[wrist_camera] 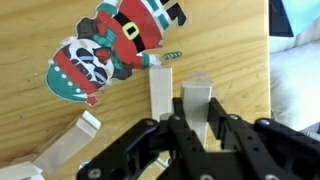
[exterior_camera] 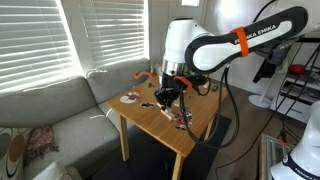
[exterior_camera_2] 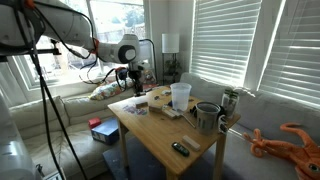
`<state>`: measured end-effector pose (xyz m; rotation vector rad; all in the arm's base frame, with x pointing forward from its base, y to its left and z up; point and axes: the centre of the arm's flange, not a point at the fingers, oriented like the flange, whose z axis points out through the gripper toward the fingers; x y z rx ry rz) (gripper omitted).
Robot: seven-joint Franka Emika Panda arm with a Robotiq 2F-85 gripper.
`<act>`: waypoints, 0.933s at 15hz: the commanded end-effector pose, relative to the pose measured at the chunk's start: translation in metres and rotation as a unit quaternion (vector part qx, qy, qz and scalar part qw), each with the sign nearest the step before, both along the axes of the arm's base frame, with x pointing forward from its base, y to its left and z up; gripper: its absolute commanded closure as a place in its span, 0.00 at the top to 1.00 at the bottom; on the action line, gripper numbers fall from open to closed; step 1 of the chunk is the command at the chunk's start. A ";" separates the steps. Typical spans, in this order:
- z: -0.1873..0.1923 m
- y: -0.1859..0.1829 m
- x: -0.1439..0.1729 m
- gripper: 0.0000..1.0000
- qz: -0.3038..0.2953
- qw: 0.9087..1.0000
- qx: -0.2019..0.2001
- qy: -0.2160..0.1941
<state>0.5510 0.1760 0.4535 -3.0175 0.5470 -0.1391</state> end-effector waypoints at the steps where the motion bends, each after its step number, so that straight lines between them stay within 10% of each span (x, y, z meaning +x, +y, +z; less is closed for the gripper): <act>1: -0.012 0.015 0.025 0.07 -0.002 1.000 -0.005 0.022; 14: -0.038 0.030 0.036 0.07 0.017 0.998 -0.033 0.059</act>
